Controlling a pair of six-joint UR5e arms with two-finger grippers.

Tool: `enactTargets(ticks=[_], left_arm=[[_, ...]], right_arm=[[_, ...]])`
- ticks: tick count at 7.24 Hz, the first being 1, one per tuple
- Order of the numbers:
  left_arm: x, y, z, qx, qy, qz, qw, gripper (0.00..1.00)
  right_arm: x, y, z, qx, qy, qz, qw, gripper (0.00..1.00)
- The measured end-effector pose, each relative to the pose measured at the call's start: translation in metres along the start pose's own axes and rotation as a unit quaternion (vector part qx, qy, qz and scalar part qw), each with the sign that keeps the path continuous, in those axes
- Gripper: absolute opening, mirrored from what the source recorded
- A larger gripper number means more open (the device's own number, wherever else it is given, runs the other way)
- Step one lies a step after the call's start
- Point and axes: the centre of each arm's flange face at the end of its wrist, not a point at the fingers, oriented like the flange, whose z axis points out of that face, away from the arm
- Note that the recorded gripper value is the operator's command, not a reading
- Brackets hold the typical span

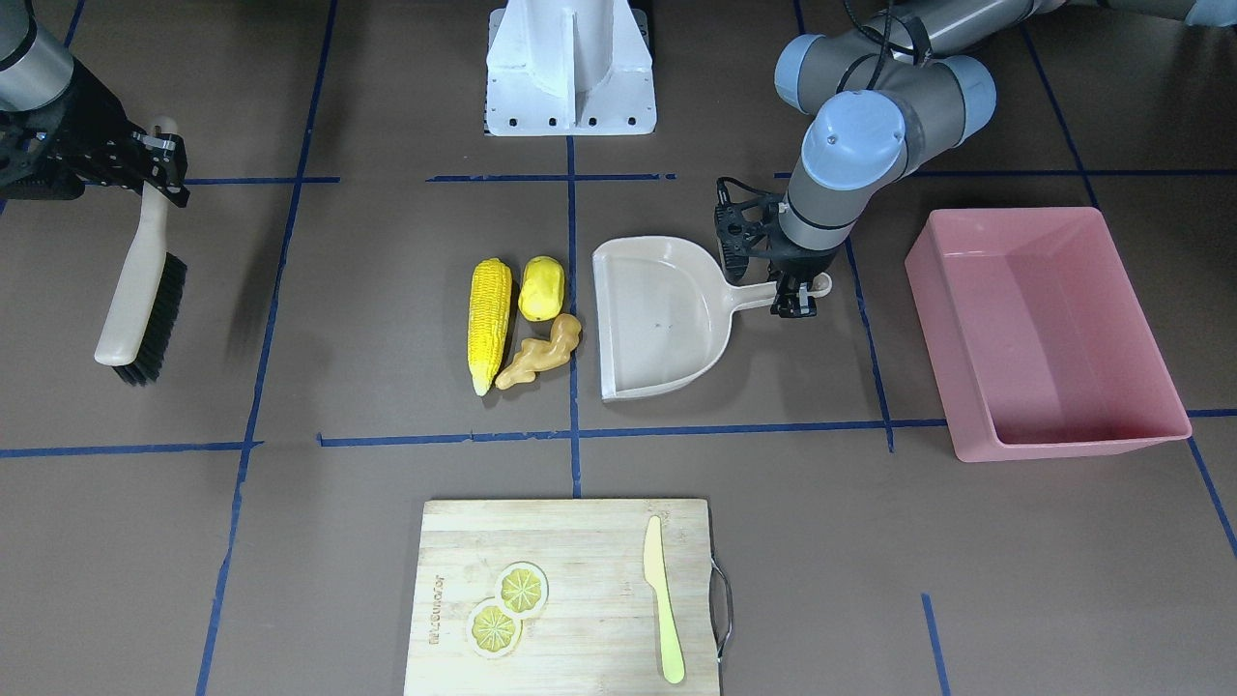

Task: Sweep and dump trash into bin
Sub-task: 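Bring the held brush with the right gripper toward the vegetables beside the dustpan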

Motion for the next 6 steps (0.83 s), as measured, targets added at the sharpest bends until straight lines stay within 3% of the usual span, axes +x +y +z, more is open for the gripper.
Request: enactTargets(ticks=[4, 6], left_arm=[[-0.002, -0.008, -0.009, -0.011, -0.009, -0.003, 0.9999, 0.0], [-0.002, -0.02, -0.019, -0.033, -0.006, -0.011, 0.9994, 0.0]], right_arm=[[-0.037, -0.007, -0.001, -0.008, -0.008, -0.001, 0.9999, 0.0], [-0.072, -0.007, 0.0, -0.02, -0.005, -0.001, 0.9998, 0.0]])
